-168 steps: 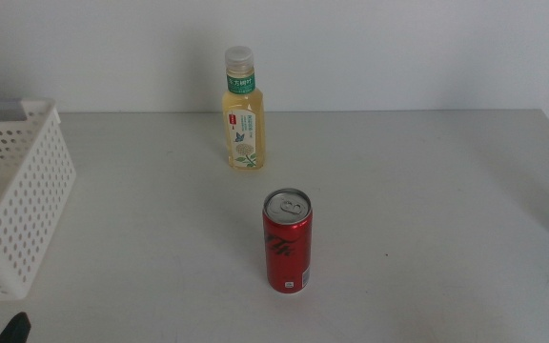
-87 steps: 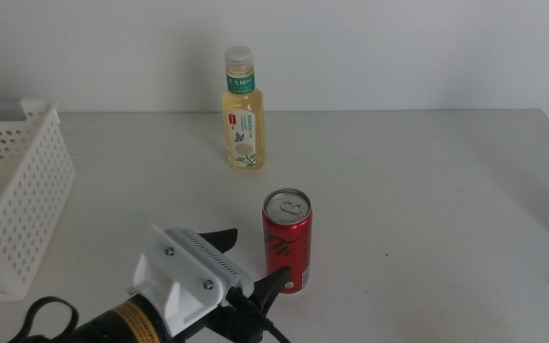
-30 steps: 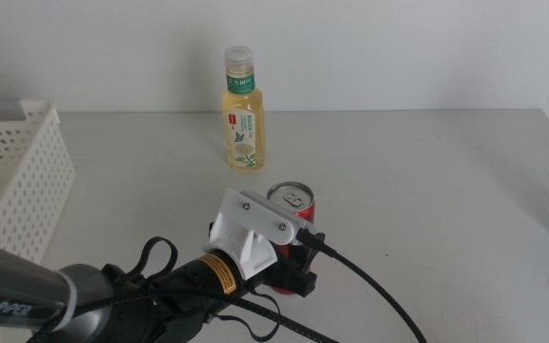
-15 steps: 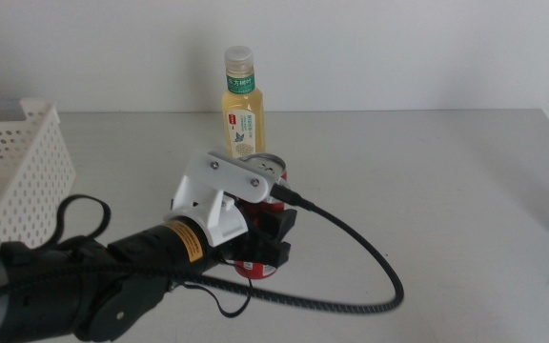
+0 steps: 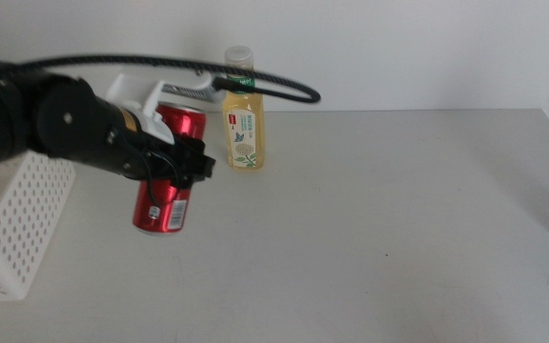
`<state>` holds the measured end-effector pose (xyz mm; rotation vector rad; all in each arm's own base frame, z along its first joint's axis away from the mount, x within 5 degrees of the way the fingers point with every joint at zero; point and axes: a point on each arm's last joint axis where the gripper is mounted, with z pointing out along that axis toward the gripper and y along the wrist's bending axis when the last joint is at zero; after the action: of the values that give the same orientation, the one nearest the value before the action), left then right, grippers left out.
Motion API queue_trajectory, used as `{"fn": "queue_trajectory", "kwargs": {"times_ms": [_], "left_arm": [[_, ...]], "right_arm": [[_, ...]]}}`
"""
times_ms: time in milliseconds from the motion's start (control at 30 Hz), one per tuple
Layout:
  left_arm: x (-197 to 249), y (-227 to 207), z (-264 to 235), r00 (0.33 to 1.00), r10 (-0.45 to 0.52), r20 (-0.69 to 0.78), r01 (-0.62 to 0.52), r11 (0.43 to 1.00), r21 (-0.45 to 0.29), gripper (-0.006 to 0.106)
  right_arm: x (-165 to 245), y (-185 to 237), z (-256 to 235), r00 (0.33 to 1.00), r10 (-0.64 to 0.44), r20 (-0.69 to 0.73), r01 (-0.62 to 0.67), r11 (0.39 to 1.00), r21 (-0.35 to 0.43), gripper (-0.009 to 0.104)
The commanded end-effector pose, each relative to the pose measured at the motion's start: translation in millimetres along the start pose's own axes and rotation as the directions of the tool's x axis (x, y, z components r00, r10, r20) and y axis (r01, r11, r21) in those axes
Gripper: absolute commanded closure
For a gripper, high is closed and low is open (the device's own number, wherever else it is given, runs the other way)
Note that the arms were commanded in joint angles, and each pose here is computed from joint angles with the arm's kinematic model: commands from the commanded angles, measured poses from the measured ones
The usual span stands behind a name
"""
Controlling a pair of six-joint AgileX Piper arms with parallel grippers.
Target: Use arms to grab the bottles and put them into the dustbin to the left of the table.
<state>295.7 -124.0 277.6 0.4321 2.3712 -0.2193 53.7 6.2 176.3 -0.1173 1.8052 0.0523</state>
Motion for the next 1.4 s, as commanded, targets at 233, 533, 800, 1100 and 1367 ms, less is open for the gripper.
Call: {"fn": "queue_trajectory", "kwargs": {"times_ms": [233, 533, 800, 1100, 1367], "left_arm": [[-58.9, 79.8, -80.5, 0.991, -0.080, 0.112, 0.094, 0.987, -0.129, 0.082], [-59.0, 146.0, -113.7, 0.986, -0.163, -0.021, 0.153, 0.958, -0.242, 0.082], [-39.8, 200.6, -123.6, 0.962, -0.273, -0.025, 0.247, 0.903, -0.352, 0.085], [-18.0, 239.7, -92.6, 0.930, -0.347, -0.121, 0.278, 0.880, -0.386, 0.086], [-0.6, 260.2, -47.1, 0.896, -0.379, -0.230, 0.277, 0.884, -0.378, 0.086]], "right_arm": [[-10.4, -1.3, -2.8, 0.995, -0.012, 0.101, 0.010, 1.000, 0.019, 0.024], [-10.4, -1.3, -2.8, 0.995, -0.012, 0.101, 0.010, 1.000, 0.019, 0.024], [-10.4, -1.3, -2.8, 0.995, -0.012, 0.101, 0.010, 1.000, 0.019, 0.024], [-10.4, -1.3, -2.8, 0.995, -0.012, 0.101, 0.010, 1.000, 0.019, 0.024], [-10.4, -1.3, -2.8, 0.995, -0.012, 0.101, 0.010, 1.000, 0.019, 0.024]]}}
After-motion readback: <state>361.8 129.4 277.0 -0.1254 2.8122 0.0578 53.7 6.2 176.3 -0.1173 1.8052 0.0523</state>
